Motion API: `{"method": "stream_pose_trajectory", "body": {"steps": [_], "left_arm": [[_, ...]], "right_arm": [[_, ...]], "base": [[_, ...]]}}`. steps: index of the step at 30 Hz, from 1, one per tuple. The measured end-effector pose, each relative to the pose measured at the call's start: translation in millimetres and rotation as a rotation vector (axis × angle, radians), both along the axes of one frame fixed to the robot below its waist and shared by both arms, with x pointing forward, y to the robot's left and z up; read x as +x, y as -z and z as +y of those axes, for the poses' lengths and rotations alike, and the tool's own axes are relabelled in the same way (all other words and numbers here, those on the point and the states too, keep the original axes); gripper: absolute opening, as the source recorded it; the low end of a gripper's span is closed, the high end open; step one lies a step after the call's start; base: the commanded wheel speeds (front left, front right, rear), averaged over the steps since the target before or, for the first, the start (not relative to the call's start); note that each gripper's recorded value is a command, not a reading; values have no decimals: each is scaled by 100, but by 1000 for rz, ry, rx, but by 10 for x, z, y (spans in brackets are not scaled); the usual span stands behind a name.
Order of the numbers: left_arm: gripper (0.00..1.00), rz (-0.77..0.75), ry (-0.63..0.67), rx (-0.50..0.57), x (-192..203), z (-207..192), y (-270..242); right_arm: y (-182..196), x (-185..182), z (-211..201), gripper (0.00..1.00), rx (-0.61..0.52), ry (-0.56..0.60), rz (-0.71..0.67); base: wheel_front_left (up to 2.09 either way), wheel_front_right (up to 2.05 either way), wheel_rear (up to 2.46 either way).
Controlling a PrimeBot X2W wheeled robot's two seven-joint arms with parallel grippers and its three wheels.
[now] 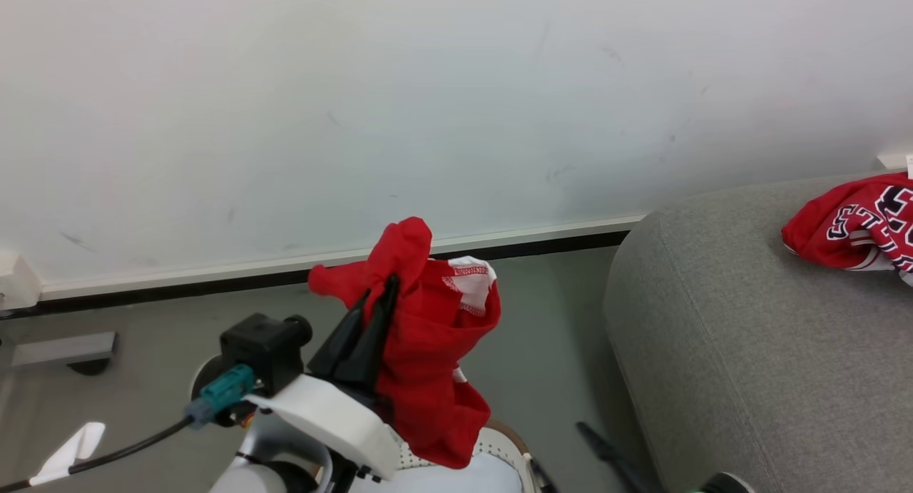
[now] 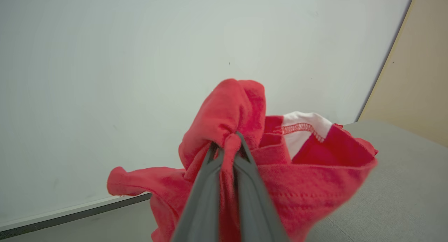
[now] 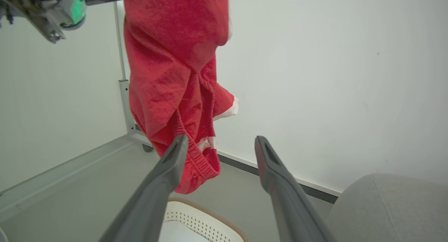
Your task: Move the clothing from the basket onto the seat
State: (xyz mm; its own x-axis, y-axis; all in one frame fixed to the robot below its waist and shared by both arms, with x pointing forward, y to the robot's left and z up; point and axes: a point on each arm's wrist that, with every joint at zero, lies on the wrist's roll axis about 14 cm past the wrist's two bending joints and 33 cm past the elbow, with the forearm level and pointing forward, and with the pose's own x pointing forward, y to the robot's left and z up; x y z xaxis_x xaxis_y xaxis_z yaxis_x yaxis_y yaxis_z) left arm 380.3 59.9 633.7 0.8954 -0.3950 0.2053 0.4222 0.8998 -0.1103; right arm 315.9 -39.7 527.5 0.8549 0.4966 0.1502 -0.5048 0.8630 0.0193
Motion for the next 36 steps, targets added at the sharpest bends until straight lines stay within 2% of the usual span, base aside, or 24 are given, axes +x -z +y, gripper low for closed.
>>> {"method": "stream_pose_trajectory", "body": {"steps": [7,10,15,17,24,25,26,27,36], "left_arm": [[0,7,32,11,-68,-91,7],[0,-2,41,14,-70,-120,-22],[0,5,52,24,-72,-151,-8],[0,0,52,23,-74,-155,-31],[0,-12,64,21,-107,-210,-77],[0,-12,67,20,-114,-223,-80],[0,-12,69,18,-117,-235,-82],[0,-11,68,18,-116,-240,-81],[0,1,38,8,-50,-173,-28]], "right_arm": [[-86,-92,666,100,-10,-226,-21],[-90,-48,872,100,-27,-289,-22],[44,66,1000,100,-69,-336,18],[6,123,1032,100,-29,-341,37],[8,201,1173,100,-17,-390,72],[2,213,1181,86,-18,-393,73],[-6,230,1187,40,-16,-394,76],[-17,248,1185,0,-7,-391,81],[-102,398,1096,0,27,-351,86]], "base": [[0,0,0],[0,0,0],[0,0,0],[0,0,0],[0,0,0],[0,0,0],[0,0,0],[0,0,0],[0,0,0]]}}
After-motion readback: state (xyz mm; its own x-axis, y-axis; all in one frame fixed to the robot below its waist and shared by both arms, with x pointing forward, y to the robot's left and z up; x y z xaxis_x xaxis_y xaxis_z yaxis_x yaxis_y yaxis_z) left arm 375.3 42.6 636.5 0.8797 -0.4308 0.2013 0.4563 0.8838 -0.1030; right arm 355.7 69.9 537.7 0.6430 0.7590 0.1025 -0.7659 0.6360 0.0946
